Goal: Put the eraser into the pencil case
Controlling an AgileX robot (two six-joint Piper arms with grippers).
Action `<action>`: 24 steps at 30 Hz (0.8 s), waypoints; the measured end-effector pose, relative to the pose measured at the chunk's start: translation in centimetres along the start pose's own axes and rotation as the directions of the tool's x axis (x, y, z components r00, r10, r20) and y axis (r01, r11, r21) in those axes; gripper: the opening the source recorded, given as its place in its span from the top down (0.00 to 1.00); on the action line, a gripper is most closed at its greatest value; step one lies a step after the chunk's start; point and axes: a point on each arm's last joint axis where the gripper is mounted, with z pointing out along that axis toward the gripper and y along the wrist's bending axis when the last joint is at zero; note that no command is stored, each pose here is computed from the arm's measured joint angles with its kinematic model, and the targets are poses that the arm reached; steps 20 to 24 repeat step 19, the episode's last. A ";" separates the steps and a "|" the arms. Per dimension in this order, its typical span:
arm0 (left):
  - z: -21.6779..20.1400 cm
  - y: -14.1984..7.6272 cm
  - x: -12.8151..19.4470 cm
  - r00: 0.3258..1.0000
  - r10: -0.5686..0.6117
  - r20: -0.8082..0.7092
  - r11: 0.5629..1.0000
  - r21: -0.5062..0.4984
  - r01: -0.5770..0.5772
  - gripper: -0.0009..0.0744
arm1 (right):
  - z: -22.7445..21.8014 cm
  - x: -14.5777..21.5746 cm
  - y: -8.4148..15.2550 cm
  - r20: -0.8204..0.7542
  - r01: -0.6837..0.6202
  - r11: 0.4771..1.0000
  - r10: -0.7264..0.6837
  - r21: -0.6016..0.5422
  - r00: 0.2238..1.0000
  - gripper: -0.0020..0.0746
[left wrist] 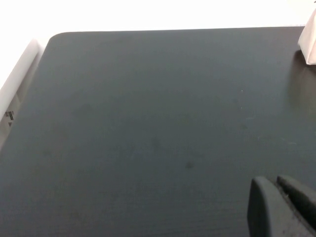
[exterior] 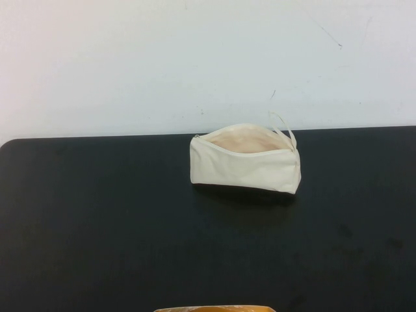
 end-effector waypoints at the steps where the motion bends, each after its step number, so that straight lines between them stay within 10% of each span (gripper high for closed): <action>1: 0.0 0.0 0.0 1.000 0.000 0.000 1.000 0.000 0.000 0.99 | 0.0 0.0 0.0 -0.002 -0.004 1.000 0.004 -0.001 1.000 0.97; 24: 0.0 0.0 0.0 1.000 0.000 0.000 1.000 0.000 0.000 0.99 | 0.0 0.0 0.1 -0.003 -0.057 0.998 0.057 -0.015 0.998 0.97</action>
